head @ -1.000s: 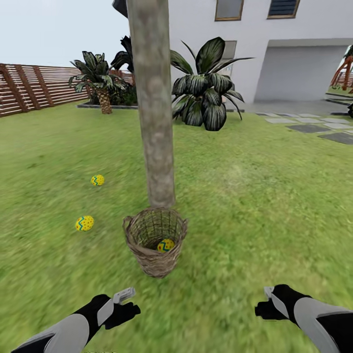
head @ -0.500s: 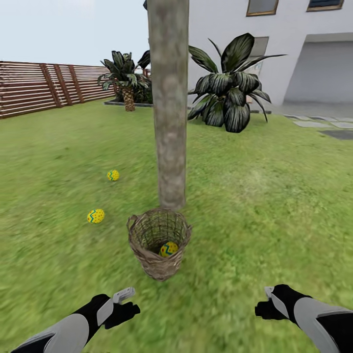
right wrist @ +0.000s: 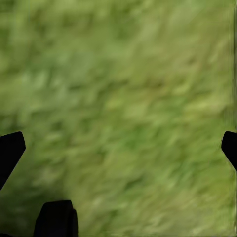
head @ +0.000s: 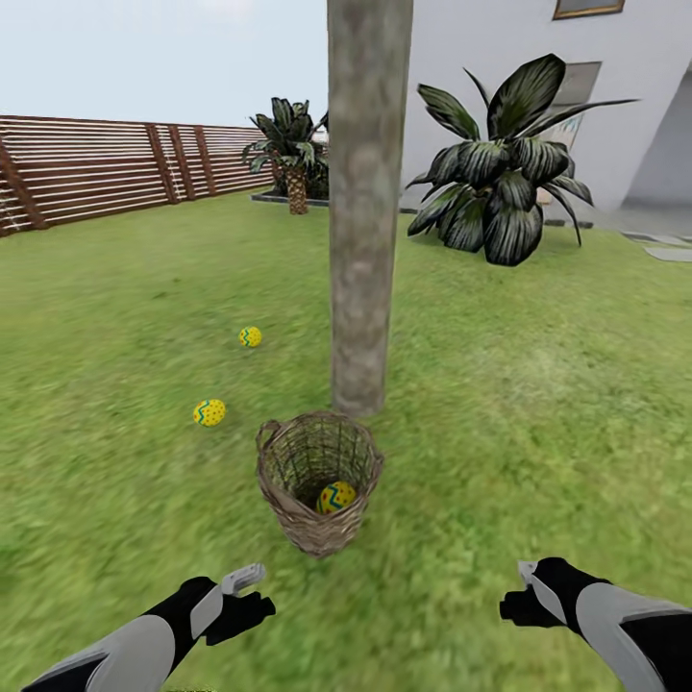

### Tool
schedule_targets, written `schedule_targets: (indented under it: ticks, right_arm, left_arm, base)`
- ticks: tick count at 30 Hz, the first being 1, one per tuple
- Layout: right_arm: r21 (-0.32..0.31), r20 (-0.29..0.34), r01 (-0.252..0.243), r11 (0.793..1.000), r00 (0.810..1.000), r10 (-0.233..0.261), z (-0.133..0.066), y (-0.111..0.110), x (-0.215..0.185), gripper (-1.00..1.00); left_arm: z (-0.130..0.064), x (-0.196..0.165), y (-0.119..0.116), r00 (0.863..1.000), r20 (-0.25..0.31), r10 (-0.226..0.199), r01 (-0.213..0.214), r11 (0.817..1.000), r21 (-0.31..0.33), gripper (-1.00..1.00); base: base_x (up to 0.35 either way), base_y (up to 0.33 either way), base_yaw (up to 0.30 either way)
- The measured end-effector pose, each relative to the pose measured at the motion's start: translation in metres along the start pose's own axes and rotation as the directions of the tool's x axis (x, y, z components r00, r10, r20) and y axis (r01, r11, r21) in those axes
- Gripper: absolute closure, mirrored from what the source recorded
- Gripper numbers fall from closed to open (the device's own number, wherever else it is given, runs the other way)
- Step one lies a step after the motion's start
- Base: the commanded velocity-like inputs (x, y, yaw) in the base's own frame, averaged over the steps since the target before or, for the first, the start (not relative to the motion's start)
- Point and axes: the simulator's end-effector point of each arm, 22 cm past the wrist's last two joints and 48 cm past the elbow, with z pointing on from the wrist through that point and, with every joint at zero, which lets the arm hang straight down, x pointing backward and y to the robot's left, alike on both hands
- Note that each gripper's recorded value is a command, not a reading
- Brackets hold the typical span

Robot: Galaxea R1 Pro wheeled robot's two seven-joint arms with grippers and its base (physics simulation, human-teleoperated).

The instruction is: Take the three Easter eggs out of the wicker basket on the lawn in the garden, then place them on the lawn next to a single tree (choose any tree) so that all three eggs are next to the same tree and none are left in the basket.

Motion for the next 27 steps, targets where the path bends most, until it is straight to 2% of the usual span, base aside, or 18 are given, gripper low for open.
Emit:
schedule_targets:
  ticks: [13,21,27]
  right_arm:
    - [0.006,-0.006,-0.003,1.0,1.0,0.003,0.0019,-0.0052,0.0023,-1.0]
    - [0.007,-0.007,-0.003,1.0,1.0,0.003,0.0021,-0.0056,0.0026,-1.0]
    - [0.006,-0.006,-0.003,1.0,1.0,0.003,0.0022,-0.0055,0.0026,-1.0]
  left_arm:
    - [0.0019,0.0019,0.001,1.0,-0.005,-0.001,0.001,1.0,-0.002,-1.0]
    - [0.002,0.0019,0.0014,1.0,-0.005,-0.001,0.001,1.0,-0.003,-1.0]
    - [0.0017,0.001,0.0023,1.0,-0.004,-0.002,0.002,1.0,-0.004,-1.0]
  base:
    - [0.112,-0.286,0.274]
    - [0.113,-0.218,0.031]
    - [0.111,-0.028,0.001]
